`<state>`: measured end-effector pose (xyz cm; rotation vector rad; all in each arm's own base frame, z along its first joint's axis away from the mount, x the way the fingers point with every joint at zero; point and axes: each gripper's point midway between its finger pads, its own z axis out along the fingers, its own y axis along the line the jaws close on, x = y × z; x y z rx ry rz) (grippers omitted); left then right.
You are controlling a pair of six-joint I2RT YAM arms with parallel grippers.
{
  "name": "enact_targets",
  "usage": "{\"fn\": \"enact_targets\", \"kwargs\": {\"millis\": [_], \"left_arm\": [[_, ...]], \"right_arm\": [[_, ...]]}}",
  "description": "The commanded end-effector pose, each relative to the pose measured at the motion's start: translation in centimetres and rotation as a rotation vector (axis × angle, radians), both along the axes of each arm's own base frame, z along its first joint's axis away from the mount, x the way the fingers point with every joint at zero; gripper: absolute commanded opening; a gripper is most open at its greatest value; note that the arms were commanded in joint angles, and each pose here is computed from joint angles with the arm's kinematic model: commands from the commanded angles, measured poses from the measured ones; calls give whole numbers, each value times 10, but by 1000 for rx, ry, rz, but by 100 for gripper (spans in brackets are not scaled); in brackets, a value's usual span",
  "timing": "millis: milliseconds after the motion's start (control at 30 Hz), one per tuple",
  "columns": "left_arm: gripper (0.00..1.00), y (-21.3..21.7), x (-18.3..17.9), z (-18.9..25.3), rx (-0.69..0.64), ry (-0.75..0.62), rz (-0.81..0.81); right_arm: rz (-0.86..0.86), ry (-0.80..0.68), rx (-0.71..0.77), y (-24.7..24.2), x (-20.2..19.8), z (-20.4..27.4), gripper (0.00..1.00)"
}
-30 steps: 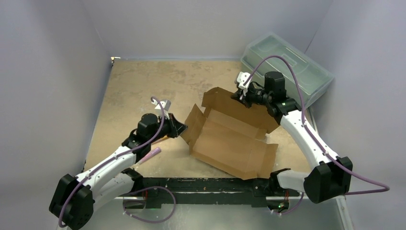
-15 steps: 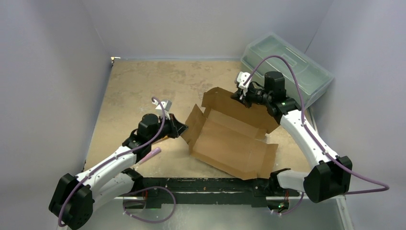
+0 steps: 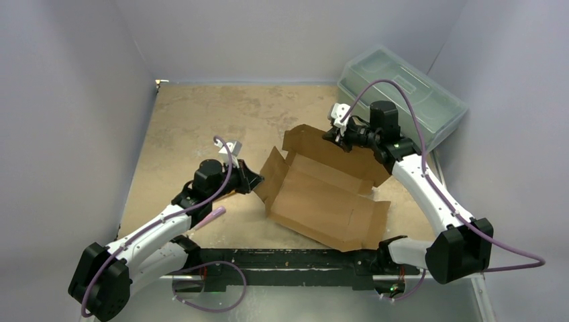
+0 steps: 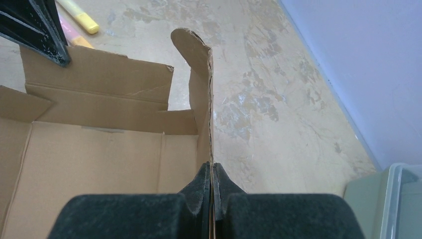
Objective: Fold the paper box
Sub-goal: Fold the paper box at the center of the board.
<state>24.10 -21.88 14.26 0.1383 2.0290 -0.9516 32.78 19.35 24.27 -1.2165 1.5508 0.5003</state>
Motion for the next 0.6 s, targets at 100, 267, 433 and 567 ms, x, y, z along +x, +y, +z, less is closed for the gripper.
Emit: {"fn": "enact_targets", "kwargs": {"millis": [100,267,433,567], "left_arm": [[0,-6,4,27,8,-87,-45],[0,-5,3,28,0,-93,-44],[0,-6,5,34,-15,-113,-36],[0,-7,9,39,-8,-131,-31]], "right_arm": [[41,52,-4,4,-7,-15,0],[31,45,-2,3,-7,-14,0],[-3,27,1,-1,-5,-9,0],[-7,23,3,-1,-5,-7,0]]}}
